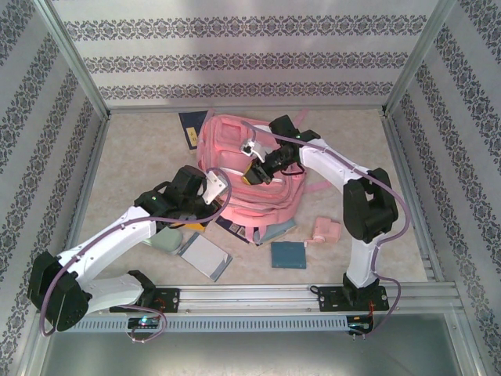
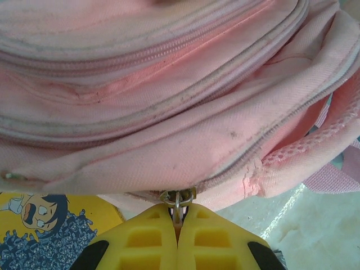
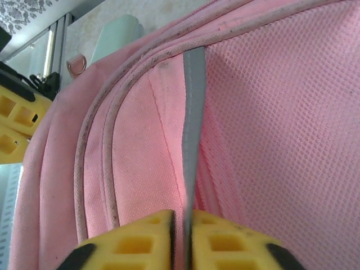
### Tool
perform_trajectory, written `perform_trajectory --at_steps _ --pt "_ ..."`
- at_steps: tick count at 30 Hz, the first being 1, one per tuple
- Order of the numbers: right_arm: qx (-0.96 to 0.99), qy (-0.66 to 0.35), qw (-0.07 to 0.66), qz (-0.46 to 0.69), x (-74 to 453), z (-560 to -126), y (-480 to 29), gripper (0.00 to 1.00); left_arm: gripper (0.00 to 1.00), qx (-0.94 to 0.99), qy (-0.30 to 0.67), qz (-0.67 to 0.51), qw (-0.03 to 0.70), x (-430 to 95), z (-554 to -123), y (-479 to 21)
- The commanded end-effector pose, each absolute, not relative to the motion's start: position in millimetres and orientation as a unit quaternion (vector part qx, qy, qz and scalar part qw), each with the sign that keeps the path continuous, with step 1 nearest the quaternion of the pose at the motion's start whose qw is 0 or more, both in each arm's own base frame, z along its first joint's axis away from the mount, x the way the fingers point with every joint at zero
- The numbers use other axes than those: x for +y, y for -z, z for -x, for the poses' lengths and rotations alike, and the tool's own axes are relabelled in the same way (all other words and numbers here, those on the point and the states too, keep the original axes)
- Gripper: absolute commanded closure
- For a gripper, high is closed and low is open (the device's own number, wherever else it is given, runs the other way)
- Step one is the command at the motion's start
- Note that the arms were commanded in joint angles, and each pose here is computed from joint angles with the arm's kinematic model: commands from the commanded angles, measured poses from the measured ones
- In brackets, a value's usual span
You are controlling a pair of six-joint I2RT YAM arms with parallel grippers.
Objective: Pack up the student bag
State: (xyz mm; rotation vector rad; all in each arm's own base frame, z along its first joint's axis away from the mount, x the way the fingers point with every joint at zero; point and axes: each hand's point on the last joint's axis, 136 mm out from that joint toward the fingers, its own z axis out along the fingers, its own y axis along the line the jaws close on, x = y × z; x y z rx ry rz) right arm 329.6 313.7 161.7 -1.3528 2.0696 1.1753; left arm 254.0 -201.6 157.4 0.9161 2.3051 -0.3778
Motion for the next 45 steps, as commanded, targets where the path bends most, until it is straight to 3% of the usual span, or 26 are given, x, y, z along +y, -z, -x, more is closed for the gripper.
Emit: perform_trajectory --at_steps 1,7,16,28,45 --pt "0.717 -0.439 0.191 0.506 326.5 -313.0 -159.9 1.00 1.00 0.863 0.142 -0.358 0.328 -205.2 -261.5 -168.8" --pt "0.720 -0.429 0.221 0.499 329.5 -324.2 -177.4 1.00 1.00 0.867 0.122 -0.356 0.328 -197.4 -263.9 -167.7" --pt "0.819 -0.418 0.222 0.323 345.8 -380.8 -197.6 1.00 1.00 0.873 0.135 -0.340 0.322 -196.2 -264.7 -171.0" --pt "0.857 -0.387 0.209 0.267 365.5 -380.4 -184.2 1.00 1.00 0.889 0.176 -0.301 0.296 -205.1 -260.1 -171.0" --pt "0.906 -0.352 0.233 0.009 360.8 -421.3 -187.9 1.00 1.00 0.898 0.229 -0.273 0.257 -228.7 -266.4 -188.7"
